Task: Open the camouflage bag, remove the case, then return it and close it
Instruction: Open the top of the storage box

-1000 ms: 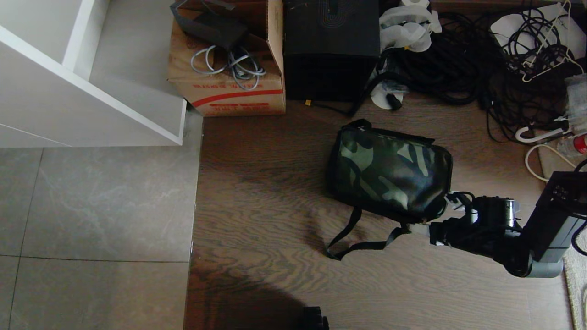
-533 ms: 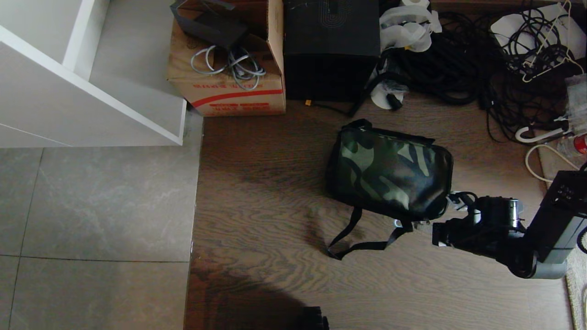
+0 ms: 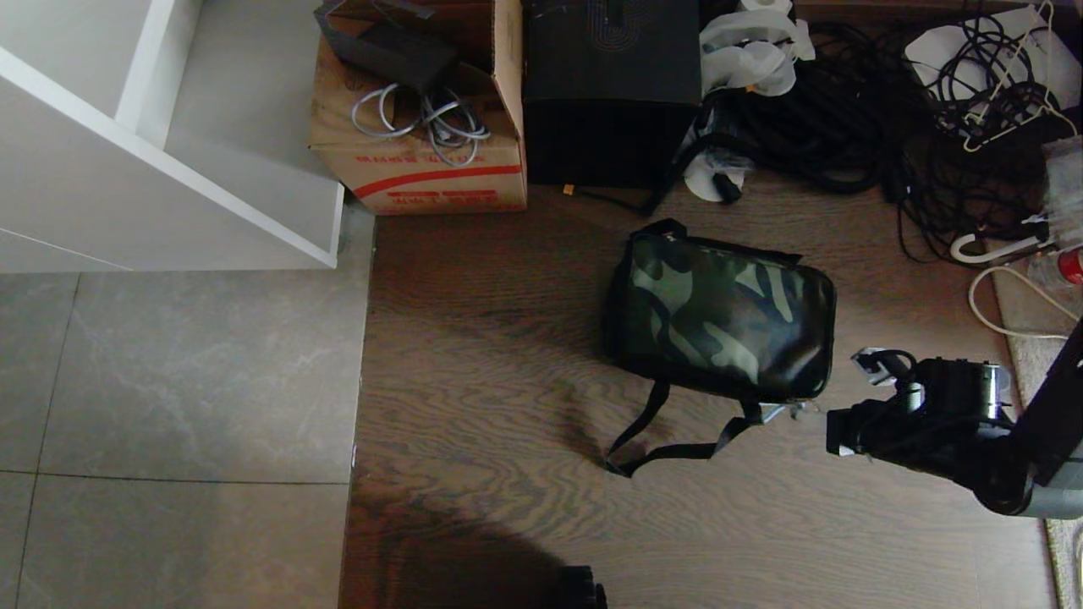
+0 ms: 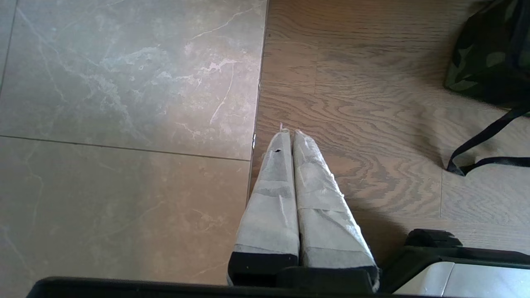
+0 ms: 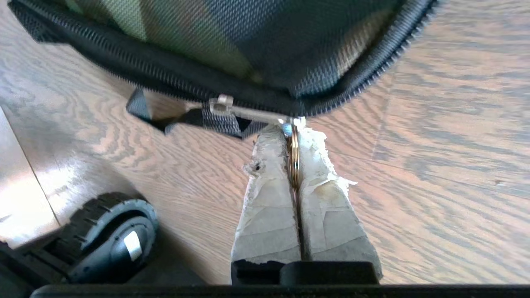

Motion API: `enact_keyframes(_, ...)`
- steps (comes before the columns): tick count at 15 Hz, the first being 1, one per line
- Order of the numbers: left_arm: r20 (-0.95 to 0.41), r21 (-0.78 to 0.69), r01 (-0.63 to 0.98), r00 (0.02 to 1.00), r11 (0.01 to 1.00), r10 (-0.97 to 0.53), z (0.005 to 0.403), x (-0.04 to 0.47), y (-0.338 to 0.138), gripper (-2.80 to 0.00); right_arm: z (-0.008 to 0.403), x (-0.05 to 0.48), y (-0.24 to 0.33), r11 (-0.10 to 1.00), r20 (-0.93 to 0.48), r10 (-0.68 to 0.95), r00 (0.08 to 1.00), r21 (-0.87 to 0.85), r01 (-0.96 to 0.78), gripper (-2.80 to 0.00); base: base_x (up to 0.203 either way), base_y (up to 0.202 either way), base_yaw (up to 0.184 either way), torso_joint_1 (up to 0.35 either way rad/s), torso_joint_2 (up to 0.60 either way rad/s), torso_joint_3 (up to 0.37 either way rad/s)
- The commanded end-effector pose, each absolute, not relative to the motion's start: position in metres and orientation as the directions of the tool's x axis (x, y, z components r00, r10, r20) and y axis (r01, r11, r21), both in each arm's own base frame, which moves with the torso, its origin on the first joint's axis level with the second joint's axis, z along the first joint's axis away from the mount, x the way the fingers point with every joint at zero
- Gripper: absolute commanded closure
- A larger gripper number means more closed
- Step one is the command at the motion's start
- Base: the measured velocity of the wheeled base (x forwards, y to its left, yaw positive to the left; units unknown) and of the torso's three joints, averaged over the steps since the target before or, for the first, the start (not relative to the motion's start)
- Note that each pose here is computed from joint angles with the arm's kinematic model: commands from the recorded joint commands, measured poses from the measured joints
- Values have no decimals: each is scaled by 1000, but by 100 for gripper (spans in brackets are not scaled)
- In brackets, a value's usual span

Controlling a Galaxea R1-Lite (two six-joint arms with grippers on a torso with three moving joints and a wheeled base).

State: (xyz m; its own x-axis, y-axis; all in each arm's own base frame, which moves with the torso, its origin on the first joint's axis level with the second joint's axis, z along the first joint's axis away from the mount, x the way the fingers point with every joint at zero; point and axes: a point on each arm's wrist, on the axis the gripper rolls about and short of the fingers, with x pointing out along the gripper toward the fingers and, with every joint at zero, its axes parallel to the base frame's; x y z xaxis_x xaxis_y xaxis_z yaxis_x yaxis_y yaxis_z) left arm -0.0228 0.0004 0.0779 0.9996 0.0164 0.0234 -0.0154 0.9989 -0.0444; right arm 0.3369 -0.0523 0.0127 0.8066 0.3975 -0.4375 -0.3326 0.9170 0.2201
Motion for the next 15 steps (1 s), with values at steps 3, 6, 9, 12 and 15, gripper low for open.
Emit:
enact_keyframes(3,15,-45,-16,1000,999,17,75,-22,0,0,21,332,-64,927,-424,374,825,184,-326,0,0,0,0,0,0,0)
enact_keyframes(6,14,-45,-17,1000,999,18,75,-22,0,0,20,327,-72,932,-441,362,821,163,-324,0,0,0,0,0,0,0)
enact_keyframes(9,15,-45,-17,1000,999,18,75,-22,0,0,19,325,-83,937,-456,348,819,131,-325,0,0,0,0,0,0,0)
enact_keyframes(12,15,-45,-18,1000,999,18,75,-22,0,0,24,328,-95,945,-457,324,828,112,-308,0,0,0,0,0,0,0)
enact_keyframes(15,15,-45,-16,1000,999,17,75,-22,0,0,29,330,-100,942,-451,334,828,121,-313,0,0,0,0,0,0,0)
